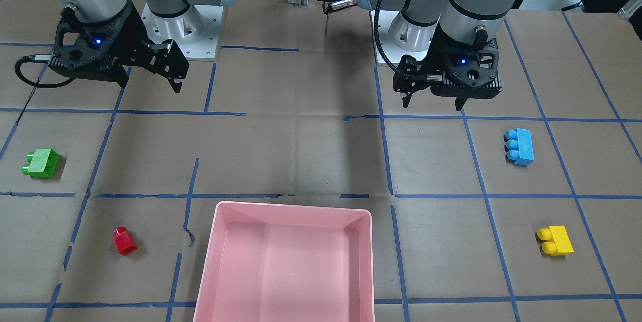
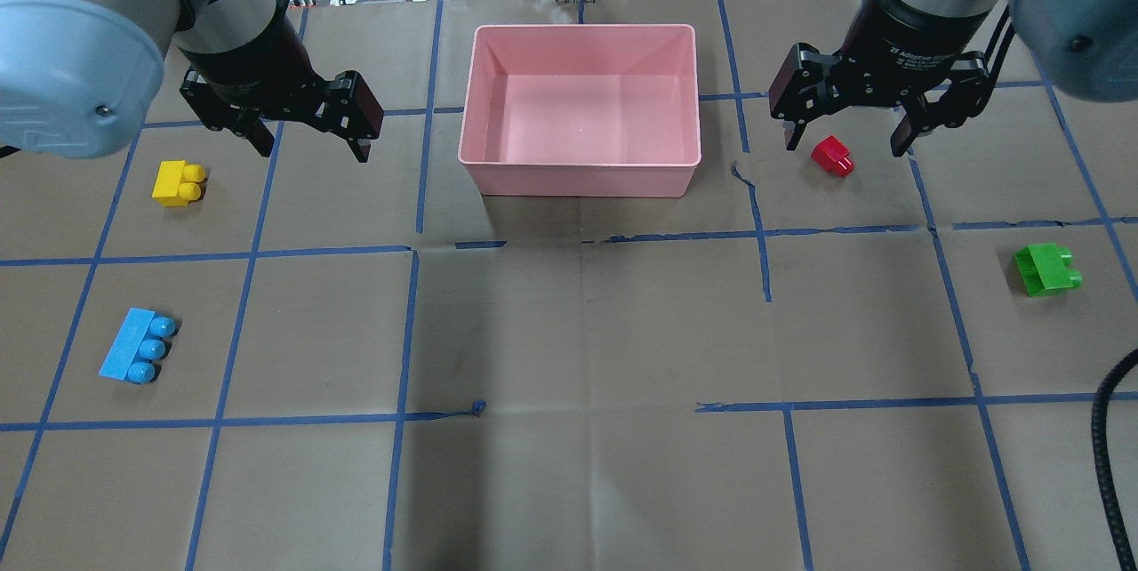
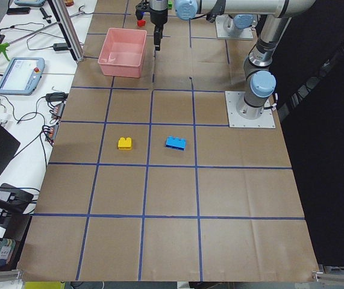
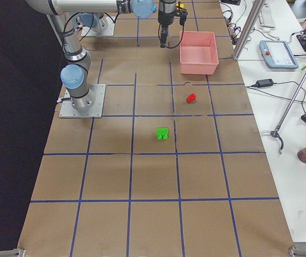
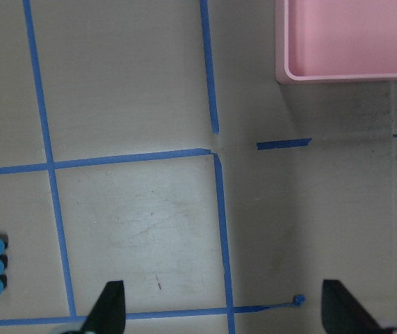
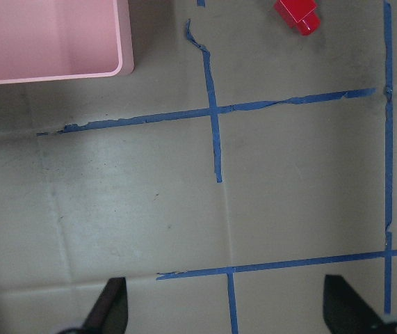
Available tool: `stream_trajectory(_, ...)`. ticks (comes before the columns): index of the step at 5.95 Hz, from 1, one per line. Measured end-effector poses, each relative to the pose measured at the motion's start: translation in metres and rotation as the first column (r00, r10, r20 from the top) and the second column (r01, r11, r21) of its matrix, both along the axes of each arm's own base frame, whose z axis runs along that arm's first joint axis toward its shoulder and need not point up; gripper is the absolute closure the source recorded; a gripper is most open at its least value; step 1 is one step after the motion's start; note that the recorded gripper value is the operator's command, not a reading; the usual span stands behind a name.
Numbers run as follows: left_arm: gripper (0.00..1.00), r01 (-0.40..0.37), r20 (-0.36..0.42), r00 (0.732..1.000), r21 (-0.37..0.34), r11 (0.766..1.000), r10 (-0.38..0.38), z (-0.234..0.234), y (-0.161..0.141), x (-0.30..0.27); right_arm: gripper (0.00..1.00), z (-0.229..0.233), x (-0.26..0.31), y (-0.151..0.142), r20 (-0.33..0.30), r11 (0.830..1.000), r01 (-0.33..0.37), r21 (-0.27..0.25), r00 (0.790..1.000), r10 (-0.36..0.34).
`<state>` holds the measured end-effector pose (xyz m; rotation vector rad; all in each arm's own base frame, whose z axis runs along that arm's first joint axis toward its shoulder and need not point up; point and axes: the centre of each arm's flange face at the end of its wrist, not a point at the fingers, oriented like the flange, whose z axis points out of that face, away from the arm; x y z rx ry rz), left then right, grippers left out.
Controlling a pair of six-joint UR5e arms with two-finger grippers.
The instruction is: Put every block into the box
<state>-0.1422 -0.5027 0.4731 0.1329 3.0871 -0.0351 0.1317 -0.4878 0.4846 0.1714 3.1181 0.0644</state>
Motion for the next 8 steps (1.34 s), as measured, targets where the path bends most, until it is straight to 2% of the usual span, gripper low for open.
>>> stream_trajectory(6,0.0,0.004,0.003,1.0,-0.017,1.0,-0.004,0.011,0.003,0.0,0.0,-0.005,-0.005,-0.001,-0.003,1.0,0.016,0.006,1.0,-0.016)
stream_trajectory(7,0.0,0.02,0.004,1.0,-0.014,1.0,-0.02,0.012,0.008,0.0,0.0,-0.006,-0.017,-0.005,-0.011,1.0,0.025,0.005,1.0,-0.025)
stream_trajectory(8,0.01,0.077,0.01,0.997,-0.006,0.997,-0.077,0.012,0.01,0.007,0.0,-0.007,-0.043,-0.011,-0.01,1.0,0.019,0.003,1.0,-0.019)
